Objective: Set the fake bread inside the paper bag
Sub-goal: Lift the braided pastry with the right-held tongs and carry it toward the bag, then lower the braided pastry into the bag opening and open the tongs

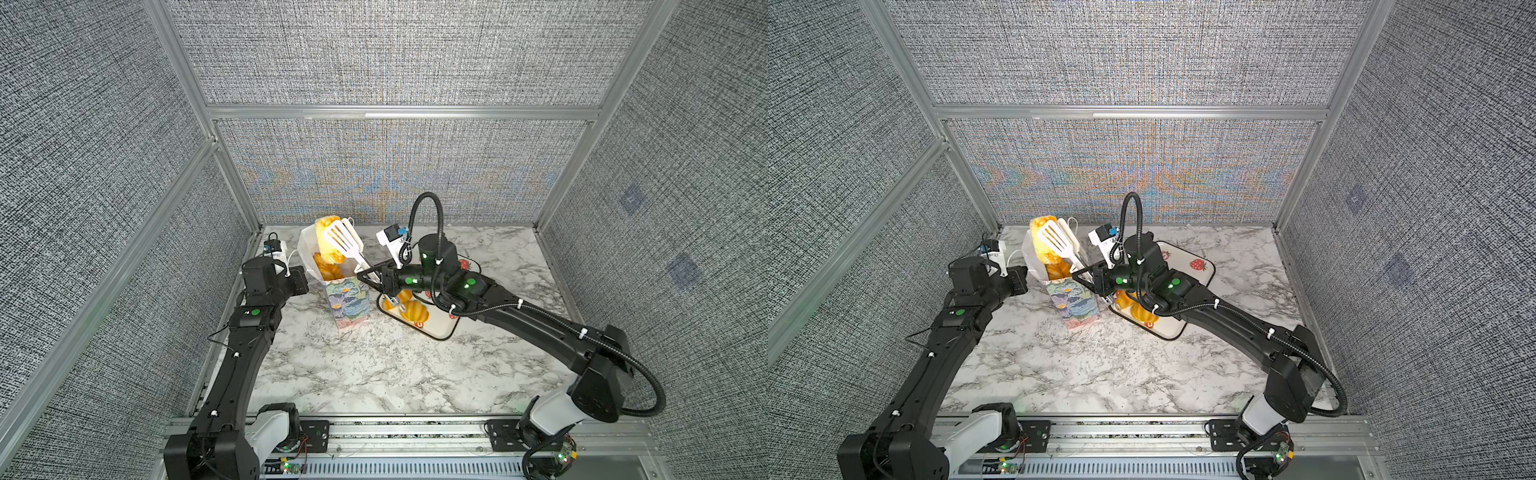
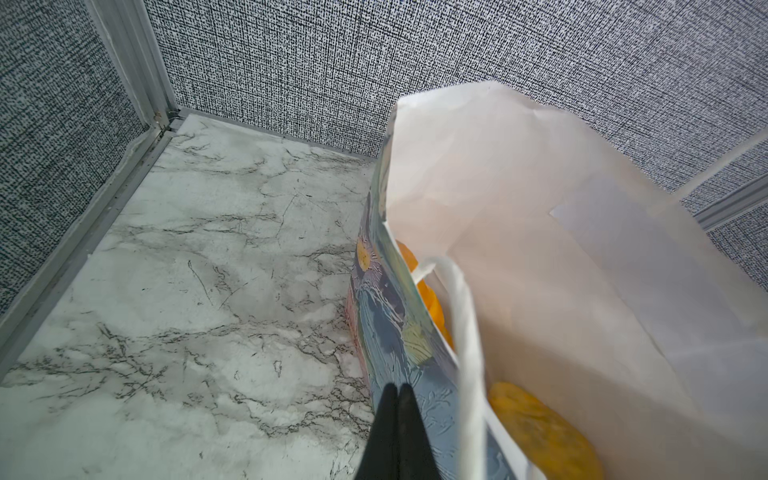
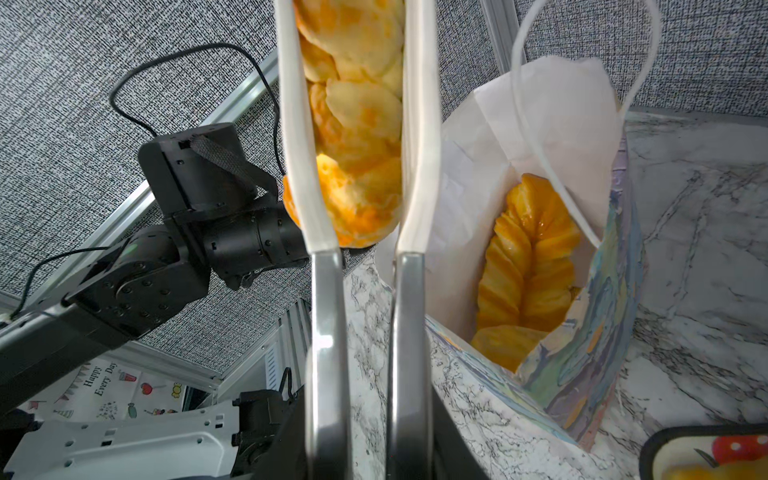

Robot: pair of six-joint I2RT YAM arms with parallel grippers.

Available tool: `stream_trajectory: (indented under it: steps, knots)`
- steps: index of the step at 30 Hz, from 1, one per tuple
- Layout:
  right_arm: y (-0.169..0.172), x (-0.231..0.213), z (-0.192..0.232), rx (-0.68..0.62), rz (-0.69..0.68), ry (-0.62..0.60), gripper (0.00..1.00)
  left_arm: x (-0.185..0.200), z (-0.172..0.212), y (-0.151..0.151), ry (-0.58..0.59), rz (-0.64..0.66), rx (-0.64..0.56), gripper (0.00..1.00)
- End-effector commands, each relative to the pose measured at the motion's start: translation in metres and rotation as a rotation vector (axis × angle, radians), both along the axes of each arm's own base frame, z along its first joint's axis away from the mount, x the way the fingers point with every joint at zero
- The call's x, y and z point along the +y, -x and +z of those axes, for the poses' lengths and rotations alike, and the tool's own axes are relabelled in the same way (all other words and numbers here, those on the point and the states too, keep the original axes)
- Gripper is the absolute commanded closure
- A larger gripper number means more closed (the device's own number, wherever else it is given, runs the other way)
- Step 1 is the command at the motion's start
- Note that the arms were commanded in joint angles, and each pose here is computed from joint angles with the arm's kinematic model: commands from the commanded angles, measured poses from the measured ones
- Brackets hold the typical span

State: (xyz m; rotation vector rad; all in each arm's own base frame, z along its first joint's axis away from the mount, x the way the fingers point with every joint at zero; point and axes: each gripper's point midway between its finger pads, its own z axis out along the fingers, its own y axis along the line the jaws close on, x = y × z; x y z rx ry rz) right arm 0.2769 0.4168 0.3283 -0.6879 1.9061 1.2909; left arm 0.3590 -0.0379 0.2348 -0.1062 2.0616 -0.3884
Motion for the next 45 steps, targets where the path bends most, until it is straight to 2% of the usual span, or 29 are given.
stream_trajectory:
  steps: [1, 26, 45]
  knots:
    - [0.002, 0.003, 0.010, -0.021, 0.016, -0.025, 0.69, -0.001, 0.000, 0.000, 0.000, -0.006, -0.002, 1.00]
    - [-0.010, -0.008, -0.013, -0.011, -0.052, 0.079, 0.67, 0.000, 0.000, 0.000, -0.001, -0.003, -0.003, 1.00]
    - [-0.016, -0.018, -0.029, 0.016, -0.085, 0.133, 0.61, -0.001, -0.001, 0.000, 0.003, -0.007, 0.000, 1.00]
